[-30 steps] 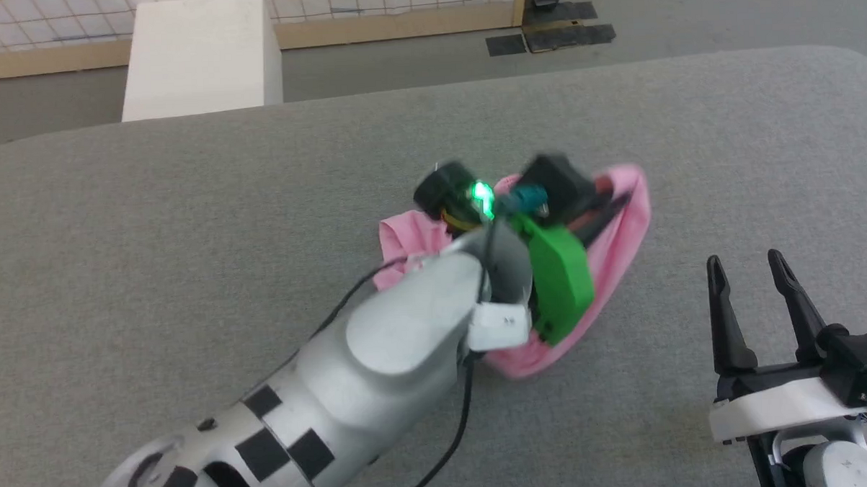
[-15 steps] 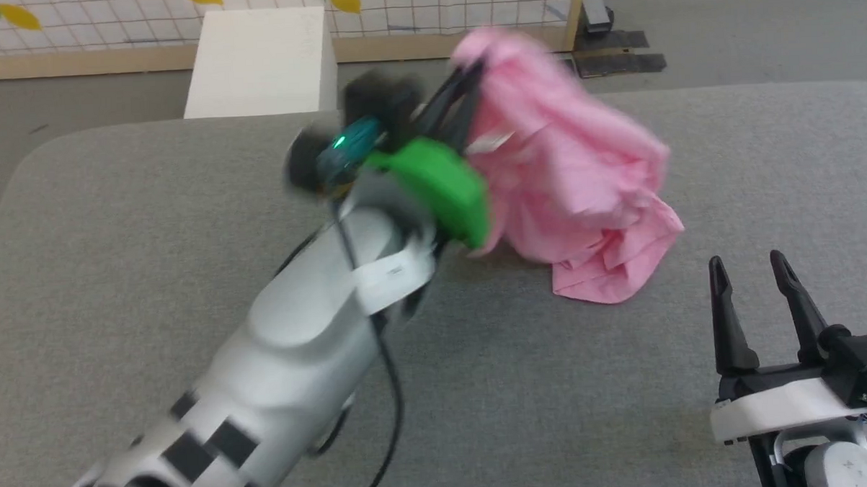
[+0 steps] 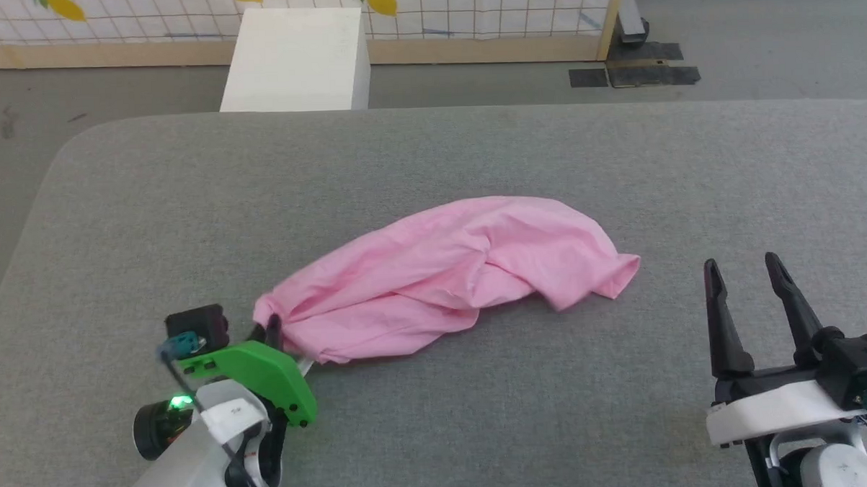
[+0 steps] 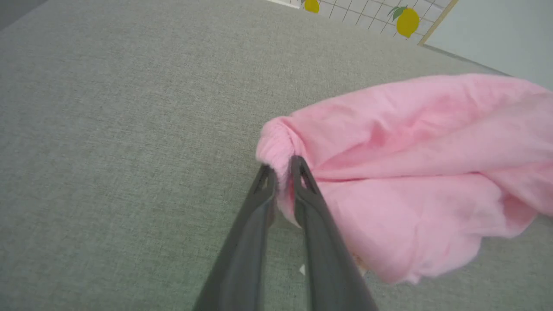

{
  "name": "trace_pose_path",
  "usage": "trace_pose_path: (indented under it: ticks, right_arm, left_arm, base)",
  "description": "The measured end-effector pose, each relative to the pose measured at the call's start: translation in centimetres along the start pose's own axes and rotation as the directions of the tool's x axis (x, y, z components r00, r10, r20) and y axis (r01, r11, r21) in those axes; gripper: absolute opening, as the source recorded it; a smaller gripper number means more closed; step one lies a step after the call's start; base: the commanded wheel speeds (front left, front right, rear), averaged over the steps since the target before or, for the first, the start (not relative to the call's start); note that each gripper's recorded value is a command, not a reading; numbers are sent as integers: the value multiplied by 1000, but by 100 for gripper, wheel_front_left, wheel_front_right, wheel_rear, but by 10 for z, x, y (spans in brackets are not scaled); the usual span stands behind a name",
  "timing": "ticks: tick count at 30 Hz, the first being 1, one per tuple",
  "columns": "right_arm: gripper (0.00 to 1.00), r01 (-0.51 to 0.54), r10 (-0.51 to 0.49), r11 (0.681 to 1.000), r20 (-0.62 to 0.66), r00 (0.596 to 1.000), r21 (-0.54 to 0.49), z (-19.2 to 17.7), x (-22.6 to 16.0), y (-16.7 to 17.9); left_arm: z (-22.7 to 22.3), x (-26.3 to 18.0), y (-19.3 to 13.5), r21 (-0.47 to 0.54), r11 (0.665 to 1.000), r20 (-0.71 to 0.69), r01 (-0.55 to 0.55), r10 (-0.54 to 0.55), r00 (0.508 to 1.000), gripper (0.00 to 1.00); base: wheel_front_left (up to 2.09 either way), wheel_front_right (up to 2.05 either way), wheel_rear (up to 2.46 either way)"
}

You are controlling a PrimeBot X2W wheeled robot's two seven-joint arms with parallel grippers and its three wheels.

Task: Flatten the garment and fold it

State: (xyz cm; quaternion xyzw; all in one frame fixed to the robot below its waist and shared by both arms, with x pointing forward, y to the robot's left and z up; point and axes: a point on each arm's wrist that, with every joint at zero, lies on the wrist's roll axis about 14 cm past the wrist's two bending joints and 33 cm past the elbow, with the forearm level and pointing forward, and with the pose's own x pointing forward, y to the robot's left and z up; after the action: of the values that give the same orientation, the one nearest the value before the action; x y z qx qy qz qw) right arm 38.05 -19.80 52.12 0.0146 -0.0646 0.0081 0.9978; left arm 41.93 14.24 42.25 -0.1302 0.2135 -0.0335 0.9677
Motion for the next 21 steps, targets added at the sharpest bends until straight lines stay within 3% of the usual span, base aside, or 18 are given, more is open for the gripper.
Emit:
trace_pose_path:
  ticks: [8,12,16,21]
  right_arm:
    - [100,-71,71,997,3,997,5,0,4,24]
    - [100,-147,147,989,0,989,4,0,7,49]
    - [100,-269,269,963,-35,962,11,-4,14,92]
    - [100,-422,413,907,-195,890,-4,-32,23,143]
  left_arm:
    - [42,-22,5,-57,998,234,4,9,972,100]
    - [93,-47,12,-41,998,447,-42,56,893,100]
    - [96,-69,9,-32,998,525,-60,68,848,100]
    - [105,-78,11,-18,997,585,-69,66,808,100]
  base:
    - [0,0,0]
    - [0,0,0]
    - [0,0,0]
    - [0,0,0]
